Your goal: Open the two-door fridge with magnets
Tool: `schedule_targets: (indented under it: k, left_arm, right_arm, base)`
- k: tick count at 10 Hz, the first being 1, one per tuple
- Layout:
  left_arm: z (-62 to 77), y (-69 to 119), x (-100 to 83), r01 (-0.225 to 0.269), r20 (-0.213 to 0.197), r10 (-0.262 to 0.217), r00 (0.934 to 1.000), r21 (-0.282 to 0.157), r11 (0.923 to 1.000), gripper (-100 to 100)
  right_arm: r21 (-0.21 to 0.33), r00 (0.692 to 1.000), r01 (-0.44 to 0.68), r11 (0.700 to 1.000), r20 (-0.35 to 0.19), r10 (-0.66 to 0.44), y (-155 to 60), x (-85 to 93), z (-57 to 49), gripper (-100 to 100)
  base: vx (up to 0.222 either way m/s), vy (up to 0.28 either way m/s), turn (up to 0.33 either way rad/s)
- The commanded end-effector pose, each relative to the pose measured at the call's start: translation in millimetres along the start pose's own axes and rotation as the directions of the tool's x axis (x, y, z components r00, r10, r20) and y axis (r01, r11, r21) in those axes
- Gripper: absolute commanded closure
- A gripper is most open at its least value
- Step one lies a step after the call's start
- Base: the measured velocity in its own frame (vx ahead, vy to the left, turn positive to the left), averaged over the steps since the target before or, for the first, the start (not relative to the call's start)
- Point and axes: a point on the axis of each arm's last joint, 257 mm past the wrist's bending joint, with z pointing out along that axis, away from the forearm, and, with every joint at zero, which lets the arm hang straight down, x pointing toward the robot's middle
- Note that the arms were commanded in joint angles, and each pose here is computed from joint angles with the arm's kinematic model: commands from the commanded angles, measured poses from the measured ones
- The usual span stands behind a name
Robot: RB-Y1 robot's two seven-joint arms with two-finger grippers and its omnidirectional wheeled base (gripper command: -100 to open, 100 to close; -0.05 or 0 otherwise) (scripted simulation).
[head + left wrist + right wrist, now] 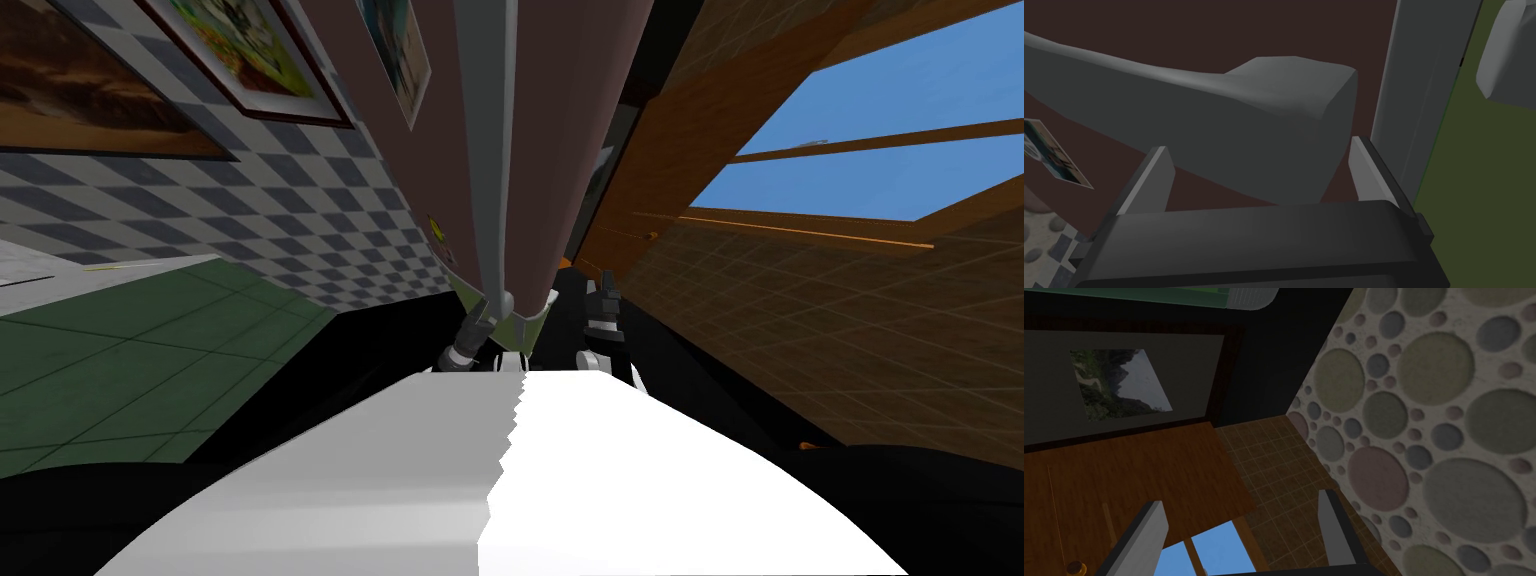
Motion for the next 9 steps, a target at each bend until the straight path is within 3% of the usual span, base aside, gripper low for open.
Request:
schedule_targets:
  k: [1,2,3,4,9]
  left_arm:
    - [8.1,-21.6,-1.6,-0.005,-0.006,0.006,1.0,0.06,0.9982,-100]
    - [8.1,-21.6,-1.6,-0.005,-0.006,0.006,1.0,0.06,0.9982,-100]
    - [0.7,0.5,0.2,0.0,-0.002,0.0,1.0,-0.003,1.0,-100]
    - [-0.2,2.2,0.0,0.001,-0.001,-0.001,1.0,-0.008,1.0,0]
    - [-1.7,6.1,-1.3,0.005,0.003,-0.004,1.0,-0.019,0.9998,0]
  right_arm:
    - [0.0,1.0,0.0,1.0,0.0,0.0,0.0,0.0,0.0,0]
    - [0.0,1.0,0.0,1.0,0.0,0.0,0.0,0.0,0.0,0]
    - [0.0,1.0,0.0,1.0,0.0,0.0,0.0,0.0,0.0,0]
    - [0.0,1.0,0.0,1.0,0.0,0.0,0.0,0.0,0.0,0]
    - [0.0,1.0,0.0,1.0,0.0,0.0,0.0,0.0,0.0,0]
  base:
    - [0.005,-0.008,-0.005]
    - [0.0,0.0,0.0]
    - [0.006,-0.001,-0.002]
    - [0.006,0.001,0.001]
    - [0.0,0.0,0.0]
